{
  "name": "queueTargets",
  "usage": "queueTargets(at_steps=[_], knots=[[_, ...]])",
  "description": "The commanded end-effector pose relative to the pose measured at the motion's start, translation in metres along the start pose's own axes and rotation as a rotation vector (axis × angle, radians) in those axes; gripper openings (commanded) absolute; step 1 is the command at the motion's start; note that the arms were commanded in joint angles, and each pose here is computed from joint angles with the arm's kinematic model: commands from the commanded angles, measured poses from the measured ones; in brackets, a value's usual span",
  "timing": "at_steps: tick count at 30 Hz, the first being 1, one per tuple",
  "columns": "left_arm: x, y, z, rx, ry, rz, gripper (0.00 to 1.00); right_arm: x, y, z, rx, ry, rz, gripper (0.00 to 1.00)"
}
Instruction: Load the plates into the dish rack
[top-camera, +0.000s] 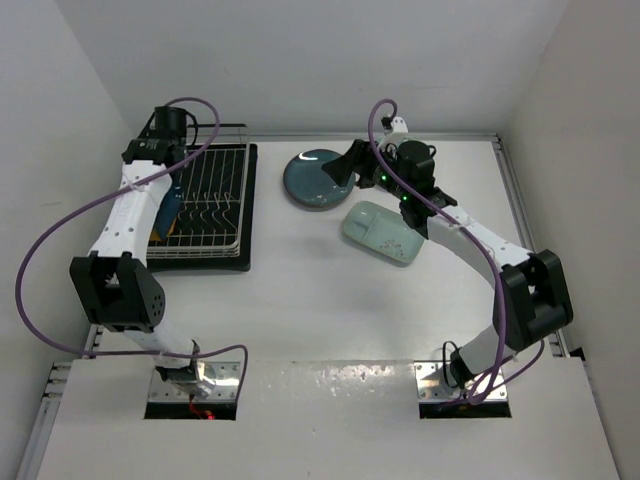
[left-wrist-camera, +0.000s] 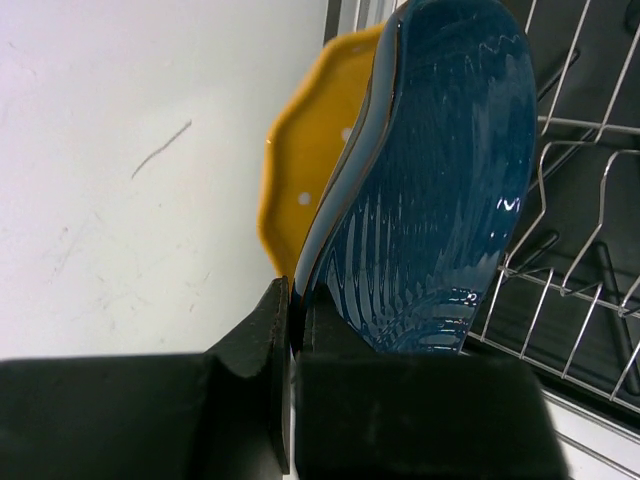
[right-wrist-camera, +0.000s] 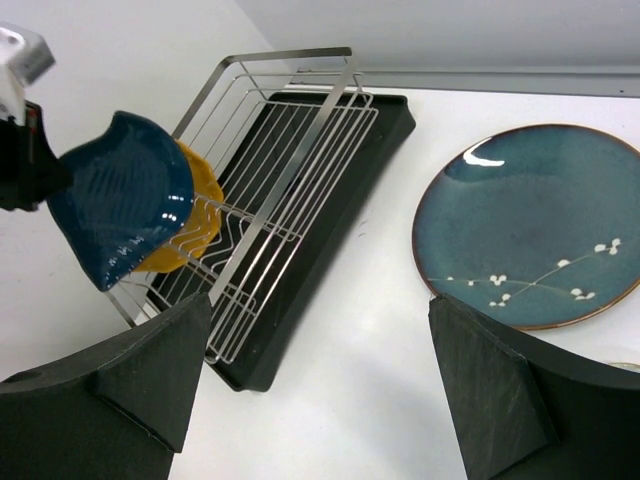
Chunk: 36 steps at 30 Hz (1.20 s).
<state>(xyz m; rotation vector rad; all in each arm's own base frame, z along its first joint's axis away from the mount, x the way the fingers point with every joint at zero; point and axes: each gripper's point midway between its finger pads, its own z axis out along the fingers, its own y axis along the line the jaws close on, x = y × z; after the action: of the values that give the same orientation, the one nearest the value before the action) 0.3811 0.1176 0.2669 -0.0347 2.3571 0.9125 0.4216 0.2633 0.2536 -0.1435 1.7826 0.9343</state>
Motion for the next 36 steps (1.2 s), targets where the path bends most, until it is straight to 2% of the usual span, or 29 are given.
queueTargets(at_steps=[1, 9, 12, 18, 26, 30, 33, 34, 35, 36], knots=[[-0.022, 0.025, -0.011, -0.164, -0.084, -0.133, 0.0, -0.019, 0.006, -0.004, -0.013, -0.06, -0.015, 0.88], [-0.015, 0.012, -0.017, -0.268, -0.071, -0.149, 0.0, -0.021, 0.005, -0.007, 0.003, -0.061, -0.033, 0.87], [0.002, -0.007, -0.01, -0.258, -0.036, -0.092, 0.0, -0.022, 0.001, -0.01, 0.016, -0.066, -0.033, 0.87], [0.016, -0.018, 0.009, -0.252, -0.021, -0.117, 0.0, -0.025, -0.003, -0.014, 0.032, -0.078, -0.031, 0.87], [0.019, -0.038, 0.031, -0.093, -0.042, -0.146, 0.01, -0.027, -0.009, -0.016, 0.044, -0.078, -0.034, 0.87], [0.022, -0.037, 0.035, -0.099, -0.029, -0.145, 0.11, -0.024, -0.011, -0.017, 0.049, -0.073, -0.035, 0.87], [0.019, -0.035, 0.038, -0.095, -0.028, -0.154, 0.3, -0.018, -0.019, -0.016, 0.071, -0.045, -0.028, 0.89], [0.014, -0.034, 0.037, -0.085, -0.04, -0.154, 0.37, -0.021, -0.021, -0.016, 0.08, -0.045, -0.021, 0.93], [0.009, -0.034, 0.035, -0.076, -0.052, -0.162, 0.53, -0.022, -0.024, -0.016, 0.088, -0.038, -0.02, 0.94], [0.009, -0.033, 0.035, -0.076, -0.052, -0.153, 0.58, -0.011, -0.031, -0.017, 0.113, 0.008, 0.0, 0.95]])
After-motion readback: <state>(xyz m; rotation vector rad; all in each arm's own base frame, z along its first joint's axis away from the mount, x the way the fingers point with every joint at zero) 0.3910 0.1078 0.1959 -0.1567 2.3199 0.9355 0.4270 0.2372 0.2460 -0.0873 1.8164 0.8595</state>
